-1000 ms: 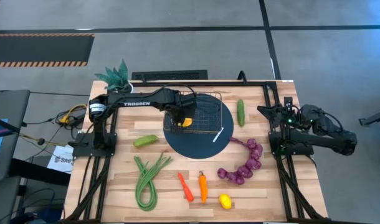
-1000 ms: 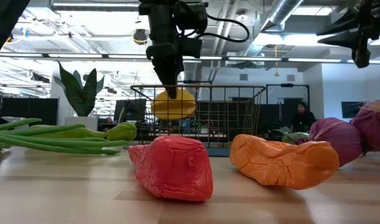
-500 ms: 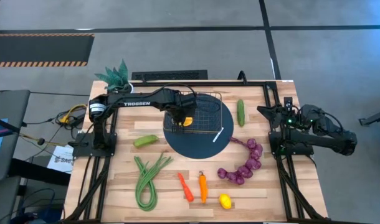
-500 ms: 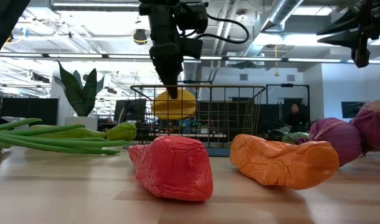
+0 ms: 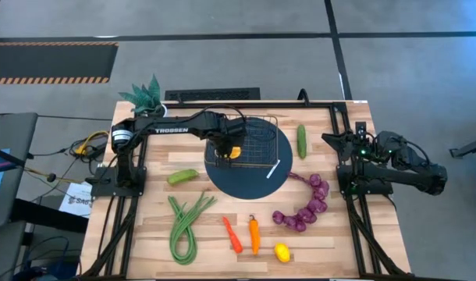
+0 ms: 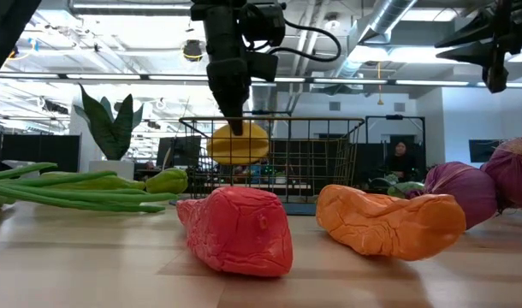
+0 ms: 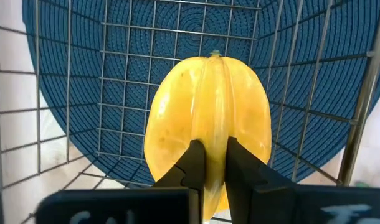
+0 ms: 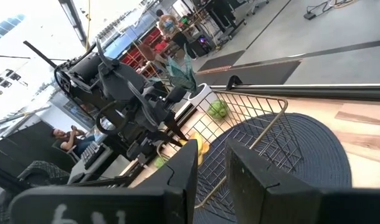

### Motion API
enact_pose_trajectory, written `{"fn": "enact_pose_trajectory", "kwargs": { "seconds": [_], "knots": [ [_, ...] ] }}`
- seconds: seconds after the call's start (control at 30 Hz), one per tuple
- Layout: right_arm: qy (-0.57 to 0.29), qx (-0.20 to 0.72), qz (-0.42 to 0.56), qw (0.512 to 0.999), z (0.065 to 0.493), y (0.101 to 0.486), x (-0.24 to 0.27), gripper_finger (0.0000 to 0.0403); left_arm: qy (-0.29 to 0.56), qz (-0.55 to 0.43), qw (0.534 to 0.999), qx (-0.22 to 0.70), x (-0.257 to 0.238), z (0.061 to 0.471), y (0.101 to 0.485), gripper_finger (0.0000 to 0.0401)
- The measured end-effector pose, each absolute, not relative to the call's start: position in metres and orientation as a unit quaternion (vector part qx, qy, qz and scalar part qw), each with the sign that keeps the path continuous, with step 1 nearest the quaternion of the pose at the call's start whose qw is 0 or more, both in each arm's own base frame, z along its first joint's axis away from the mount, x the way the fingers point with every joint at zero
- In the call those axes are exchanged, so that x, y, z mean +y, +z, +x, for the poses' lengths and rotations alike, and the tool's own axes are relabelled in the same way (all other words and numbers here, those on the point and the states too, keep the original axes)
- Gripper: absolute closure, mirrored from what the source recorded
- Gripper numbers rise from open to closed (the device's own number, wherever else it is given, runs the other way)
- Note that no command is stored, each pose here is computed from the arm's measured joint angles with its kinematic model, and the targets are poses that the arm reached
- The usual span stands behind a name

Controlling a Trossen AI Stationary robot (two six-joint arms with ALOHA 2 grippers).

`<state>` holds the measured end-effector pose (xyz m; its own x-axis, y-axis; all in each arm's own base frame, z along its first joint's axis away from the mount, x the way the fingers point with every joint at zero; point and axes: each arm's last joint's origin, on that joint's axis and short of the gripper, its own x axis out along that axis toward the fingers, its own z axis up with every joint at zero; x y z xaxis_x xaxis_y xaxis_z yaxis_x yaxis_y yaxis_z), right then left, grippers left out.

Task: Build produce basket
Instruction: Put the yellow starfruit into the wire basket, then put the left green cucumber into the wire basket

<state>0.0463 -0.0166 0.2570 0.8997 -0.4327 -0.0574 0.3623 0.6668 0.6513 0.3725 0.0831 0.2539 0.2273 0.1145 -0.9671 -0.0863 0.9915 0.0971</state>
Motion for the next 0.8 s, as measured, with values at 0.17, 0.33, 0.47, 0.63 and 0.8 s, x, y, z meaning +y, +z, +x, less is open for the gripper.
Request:
{"fn": "enact_pose_trajectory", "kwargs": {
  "seconds": [0.17, 0.33, 0.47, 0.63, 0.8],
  "knots": [
    [-0.218, -0.051, 0.345, 0.912, 0.046, 0.257, -0.017, 0.0300, 0.064, 0.008, 0.779, 0.624, 0.083, 0.371, 0.254, 0.0330],
    [-0.218, -0.051, 0.344, 0.912, 0.046, 0.257, -0.017, 0.0300, 0.067, 0.003, 0.774, 0.629, 0.082, 0.370, 0.253, 0.0297],
    [-0.212, -0.055, 0.345, 0.913, 0.046, 0.258, -0.016, 0.0300, 0.066, 0.005, 0.775, 0.629, 0.082, 0.370, 0.253, 0.0285],
    [-0.200, -0.067, 0.346, 0.914, 0.046, 0.262, -0.016, 0.0300, 0.057, -0.001, 0.763, 0.644, 0.079, 0.365, 0.271, 0.0284],
    [-0.191, -0.078, 0.341, 0.917, 0.041, 0.271, -0.015, 0.0300, 0.071, 0.004, 0.759, 0.647, 0.067, 0.352, 0.313, 0.0287]
  ]
}}
